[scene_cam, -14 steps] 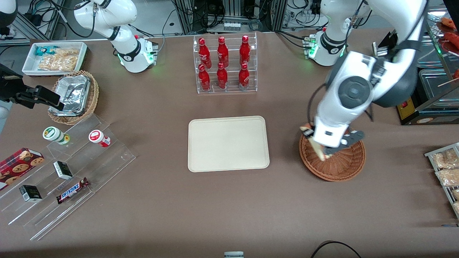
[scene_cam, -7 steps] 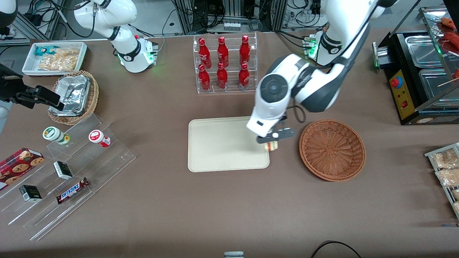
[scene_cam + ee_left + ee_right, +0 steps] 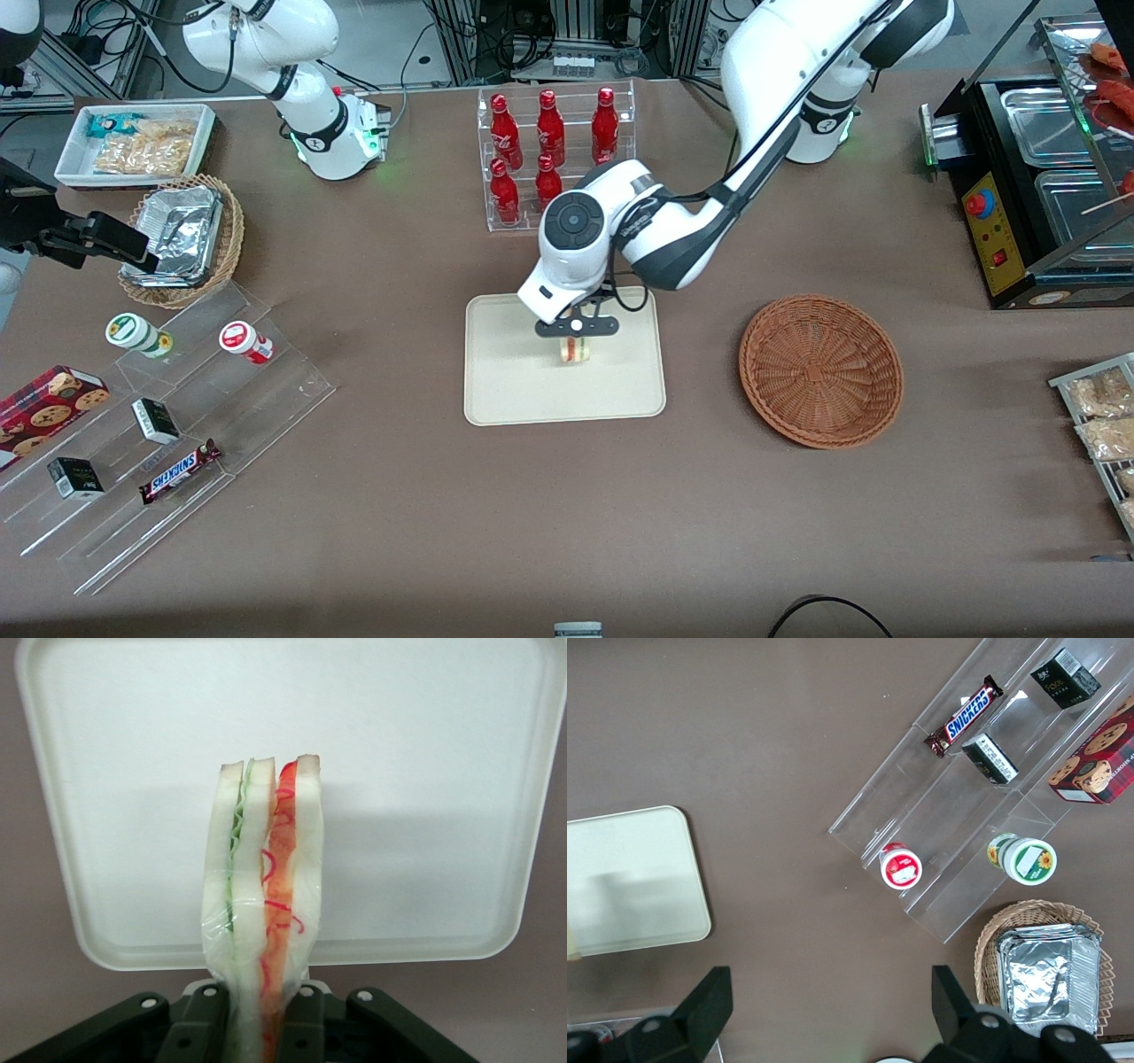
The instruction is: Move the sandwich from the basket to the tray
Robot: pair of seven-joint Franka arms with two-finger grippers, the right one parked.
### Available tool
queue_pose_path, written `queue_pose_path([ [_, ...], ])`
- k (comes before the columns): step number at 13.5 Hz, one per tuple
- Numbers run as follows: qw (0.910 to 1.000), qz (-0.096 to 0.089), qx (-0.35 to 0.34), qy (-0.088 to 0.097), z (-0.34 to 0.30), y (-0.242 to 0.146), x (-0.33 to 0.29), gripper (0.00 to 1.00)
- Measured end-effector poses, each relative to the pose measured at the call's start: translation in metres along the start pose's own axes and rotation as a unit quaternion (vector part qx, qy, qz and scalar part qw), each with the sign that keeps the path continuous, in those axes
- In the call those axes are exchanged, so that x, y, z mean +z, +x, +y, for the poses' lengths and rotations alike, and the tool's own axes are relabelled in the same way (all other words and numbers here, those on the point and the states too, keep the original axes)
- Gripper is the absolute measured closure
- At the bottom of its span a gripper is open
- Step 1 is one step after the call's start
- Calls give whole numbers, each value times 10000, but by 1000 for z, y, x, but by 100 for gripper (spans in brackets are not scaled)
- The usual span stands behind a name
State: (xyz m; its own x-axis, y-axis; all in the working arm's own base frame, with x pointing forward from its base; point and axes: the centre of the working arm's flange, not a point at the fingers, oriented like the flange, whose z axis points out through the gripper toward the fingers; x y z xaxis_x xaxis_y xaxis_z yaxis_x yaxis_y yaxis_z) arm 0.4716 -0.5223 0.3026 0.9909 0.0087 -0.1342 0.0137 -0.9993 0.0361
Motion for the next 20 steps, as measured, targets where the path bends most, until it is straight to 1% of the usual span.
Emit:
queue_pose_path([
  [2, 10000, 28, 92, -7, 8, -2, 19, 85],
  [4, 9998, 86, 127, -105, 13, 1, 35, 85],
  [5, 9998, 90, 122, -135, 14, 4, 41, 85],
  [7, 9998, 84, 110, -138, 15, 8, 48, 85],
  [10, 9999, 148, 33, -50, 6, 20, 53, 85],
  [13, 9998, 168, -36, 27, -2, 33, 66, 85],
  [17, 9998, 180, 77, 66, 8, 28, 76, 84],
  [18, 9998, 183, 96, 65, 10, 26, 76, 81],
  [20, 9997, 201, 102, 58, 12, 26, 74, 59],
])
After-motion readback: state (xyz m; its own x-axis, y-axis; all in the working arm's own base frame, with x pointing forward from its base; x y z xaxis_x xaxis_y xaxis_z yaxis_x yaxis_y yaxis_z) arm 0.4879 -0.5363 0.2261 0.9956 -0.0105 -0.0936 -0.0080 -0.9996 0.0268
